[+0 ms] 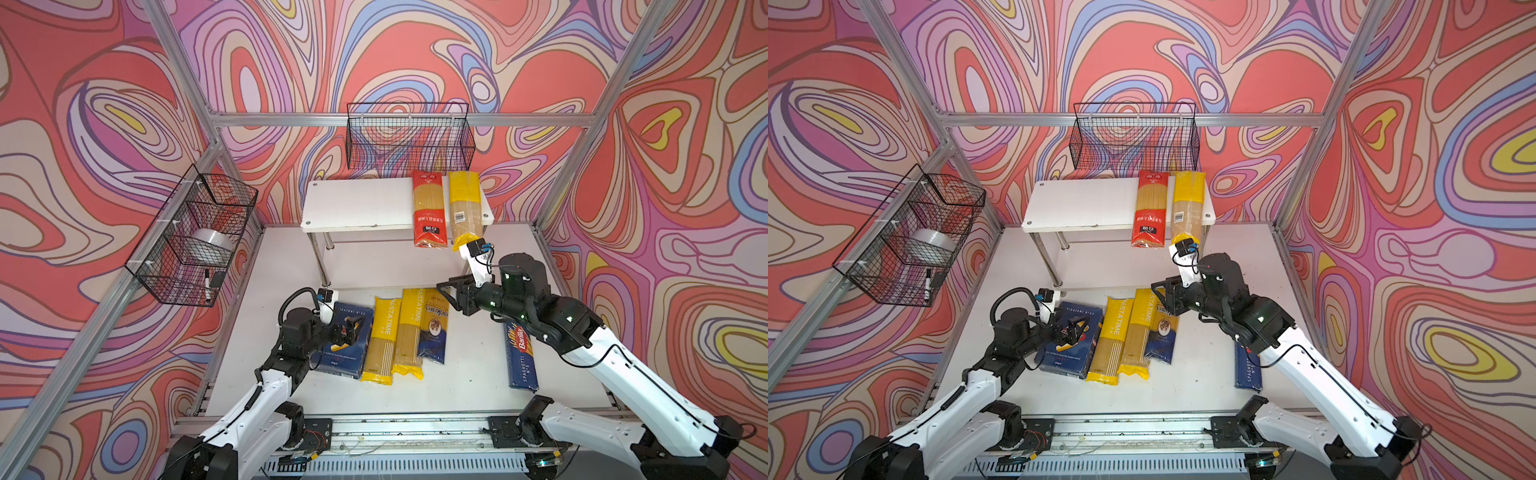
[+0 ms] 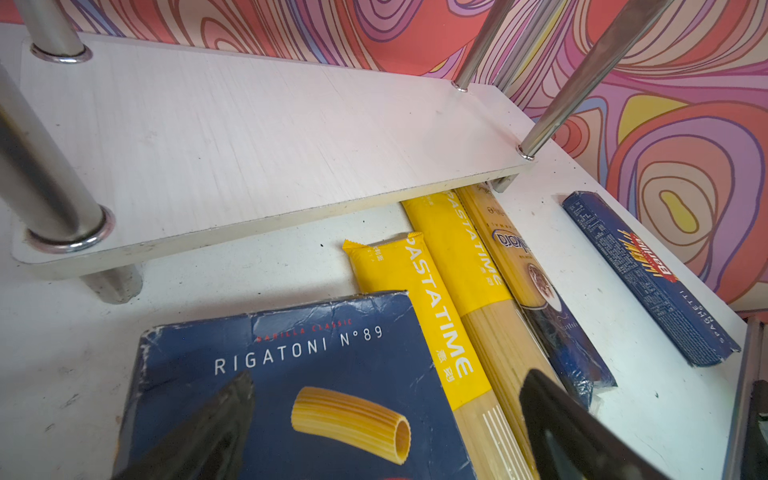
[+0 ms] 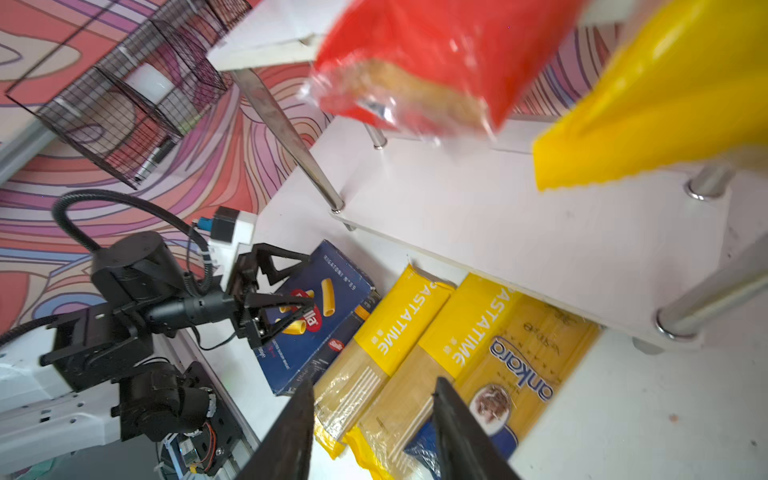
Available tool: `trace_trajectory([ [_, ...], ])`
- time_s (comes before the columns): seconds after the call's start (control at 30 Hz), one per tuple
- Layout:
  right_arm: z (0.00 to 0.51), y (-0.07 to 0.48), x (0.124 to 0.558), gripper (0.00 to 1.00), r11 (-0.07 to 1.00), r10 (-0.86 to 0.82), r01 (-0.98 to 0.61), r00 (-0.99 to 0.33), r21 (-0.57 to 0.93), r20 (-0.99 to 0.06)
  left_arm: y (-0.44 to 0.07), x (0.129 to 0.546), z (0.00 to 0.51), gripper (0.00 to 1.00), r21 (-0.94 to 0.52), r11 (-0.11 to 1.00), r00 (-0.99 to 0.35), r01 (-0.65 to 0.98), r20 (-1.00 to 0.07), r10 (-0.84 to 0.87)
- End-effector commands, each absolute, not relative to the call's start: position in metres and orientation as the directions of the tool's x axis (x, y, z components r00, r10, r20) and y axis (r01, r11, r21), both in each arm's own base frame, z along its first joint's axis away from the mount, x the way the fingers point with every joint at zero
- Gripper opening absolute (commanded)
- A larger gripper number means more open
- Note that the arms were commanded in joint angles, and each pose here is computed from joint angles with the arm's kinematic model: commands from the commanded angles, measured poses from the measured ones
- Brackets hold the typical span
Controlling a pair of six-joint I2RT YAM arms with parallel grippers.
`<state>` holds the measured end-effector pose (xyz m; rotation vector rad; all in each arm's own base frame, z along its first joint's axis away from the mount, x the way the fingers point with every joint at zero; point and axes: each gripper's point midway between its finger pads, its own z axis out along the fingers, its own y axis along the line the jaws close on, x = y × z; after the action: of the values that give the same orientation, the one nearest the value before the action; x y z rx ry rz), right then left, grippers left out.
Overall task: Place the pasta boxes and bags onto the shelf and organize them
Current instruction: 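Withdraw the right gripper toward the blue Barilla spaghetti box, then lower the open right gripper over the blue Barilla box's middle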
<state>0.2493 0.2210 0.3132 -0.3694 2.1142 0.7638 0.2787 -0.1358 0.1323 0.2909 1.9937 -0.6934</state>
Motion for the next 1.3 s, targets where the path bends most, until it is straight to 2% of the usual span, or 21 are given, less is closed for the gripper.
trace_trajectory([
  [0.0, 0.274, 0.201, 0.255, 0.50, 0.837, 0.140, -0.306, -0.680, 0.453, -0.720, -0.137, 0.283, 0.141, 1.00, -0.341, 0.809, -0.479, 0.480, -0.874, -0.084],
  [0.13, 0.224, 0.176, 0.247, 0.53, 0.887, 0.211, -0.126, -0.744, 0.444, -0.634, -0.138, 0.284, 0.140, 1.00, -0.342, 0.807, -0.484, 0.481, -0.871, -0.081],
  [0.2, 0.206, 0.151, 0.246, 0.54, 0.913, 0.284, 0.012, -0.735, 0.407, -0.616, -0.138, 0.283, 0.140, 1.00, -0.344, 0.805, -0.487, 0.483, -0.870, -0.080],
  [0.27, 0.193, 0.139, 0.241, 0.55, 0.916, 0.318, 0.075, -0.733, 0.393, -0.602, -0.138, 0.283, 0.140, 1.00, -0.344, 0.806, -0.487, 0.482, -0.870, -0.080],
  [0.57, 0.160, 0.128, 0.237, 0.61, 0.952, 0.275, 0.138, -0.783, 0.275, -0.558, -0.138, 0.284, 0.139, 1.00, -0.345, 0.807, -0.489, 0.480, -0.868, -0.080],
  [0.73, 0.151, 0.122, 0.237, 0.65, 0.949, 0.296, 0.171, -0.772, 0.265, -0.563, -0.138, 0.284, 0.139, 1.00, -0.345, 0.806, -0.489, 0.481, -0.868, -0.080],
  [0.77, 0.149, 0.120, 0.237, 0.67, 0.948, 0.302, 0.179, -0.767, 0.263, -0.566, -0.138, 0.284, 0.139, 1.00, -0.345, 0.806, -0.490, 0.481, -0.868, -0.079],
  [0.83, 0.146, 0.116, 0.236, 0.77, 0.947, 0.311, 0.197, -0.763, 0.255, -0.567, -0.138, 0.284, 0.139, 1.00, -0.344, 0.806, -0.489, 0.481, -0.869, -0.080],
  [0.9, 0.145, 0.113, 0.235, 0.81, 0.946, 0.318, 0.218, -0.764, 0.239, -0.561, -0.138, 0.284, 0.139, 1.00, -0.345, 0.806, -0.490, 0.481, -0.868, -0.080],
  [1.03, 0.135, 0.103, 0.231, 0.98, 0.958, 0.286, 0.249, -0.797, 0.142, -0.532, -0.138, 0.284, 0.139, 1.00, -0.345, 0.806, -0.491, 0.480, -0.867, -0.079],
  [1.1, 0.131, 0.099, 0.233, 0.98, 0.958, 0.278, 0.268, -0.800, 0.098, -0.532, -0.139, 0.285, 0.139, 1.00, -0.346, 0.806, -0.492, 0.481, -0.867, -0.079],
  [1.27, 0.121, 0.102, 0.250, 0.98, 0.949, 0.307, 0.289, -0.775, 0.123, -0.552, -0.139, 0.285, 0.139, 1.00, -0.345, 0.806, -0.492, 0.481, -0.867, -0.077],
])
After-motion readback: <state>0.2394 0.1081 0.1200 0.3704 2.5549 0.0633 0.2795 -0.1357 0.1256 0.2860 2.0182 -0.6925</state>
